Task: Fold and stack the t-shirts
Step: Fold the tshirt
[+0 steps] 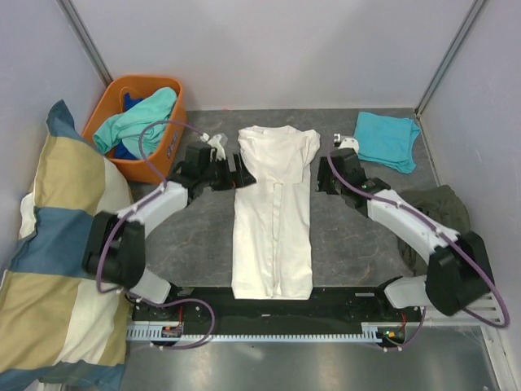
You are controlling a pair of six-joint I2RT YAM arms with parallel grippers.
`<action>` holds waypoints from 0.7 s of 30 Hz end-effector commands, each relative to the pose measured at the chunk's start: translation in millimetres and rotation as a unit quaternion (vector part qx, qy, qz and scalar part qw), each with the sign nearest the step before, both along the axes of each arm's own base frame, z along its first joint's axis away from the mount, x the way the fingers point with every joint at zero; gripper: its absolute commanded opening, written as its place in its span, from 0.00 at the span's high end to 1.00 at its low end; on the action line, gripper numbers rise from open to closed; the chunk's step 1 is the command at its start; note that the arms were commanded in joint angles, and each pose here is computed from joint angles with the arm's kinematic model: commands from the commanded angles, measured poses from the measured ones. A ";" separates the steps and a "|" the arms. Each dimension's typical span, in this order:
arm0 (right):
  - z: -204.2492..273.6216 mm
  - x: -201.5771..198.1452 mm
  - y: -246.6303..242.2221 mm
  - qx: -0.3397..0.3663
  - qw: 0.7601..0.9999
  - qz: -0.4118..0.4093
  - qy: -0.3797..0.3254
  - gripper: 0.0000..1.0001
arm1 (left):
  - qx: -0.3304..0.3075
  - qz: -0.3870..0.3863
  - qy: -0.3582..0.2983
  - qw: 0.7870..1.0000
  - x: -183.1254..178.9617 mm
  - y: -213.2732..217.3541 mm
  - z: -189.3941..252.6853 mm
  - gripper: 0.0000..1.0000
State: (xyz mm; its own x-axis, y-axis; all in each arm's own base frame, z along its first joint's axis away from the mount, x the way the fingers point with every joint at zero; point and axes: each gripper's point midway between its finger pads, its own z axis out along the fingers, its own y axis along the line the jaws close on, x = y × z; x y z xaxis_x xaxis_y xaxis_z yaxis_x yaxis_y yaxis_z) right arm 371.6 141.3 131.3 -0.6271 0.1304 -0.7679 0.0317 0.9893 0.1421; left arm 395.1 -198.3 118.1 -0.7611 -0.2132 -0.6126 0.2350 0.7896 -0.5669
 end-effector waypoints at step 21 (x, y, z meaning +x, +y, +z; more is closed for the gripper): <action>-66.8 -241.4 34.0 0.150 0.982 -0.024 0.116 0.39 | 0.022 0.072 0.127 0.989 -270.8 26.2 -85.1 0.00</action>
State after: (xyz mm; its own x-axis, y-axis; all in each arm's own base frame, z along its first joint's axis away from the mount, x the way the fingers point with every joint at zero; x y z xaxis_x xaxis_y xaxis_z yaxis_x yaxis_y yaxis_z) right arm 141.5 171.6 69.7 -0.7862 0.2824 -0.5497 0.0653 0.9225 0.3805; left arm 132.2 -179.5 50.5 -0.8543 -0.2265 -0.4679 0.0888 0.8233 -0.5607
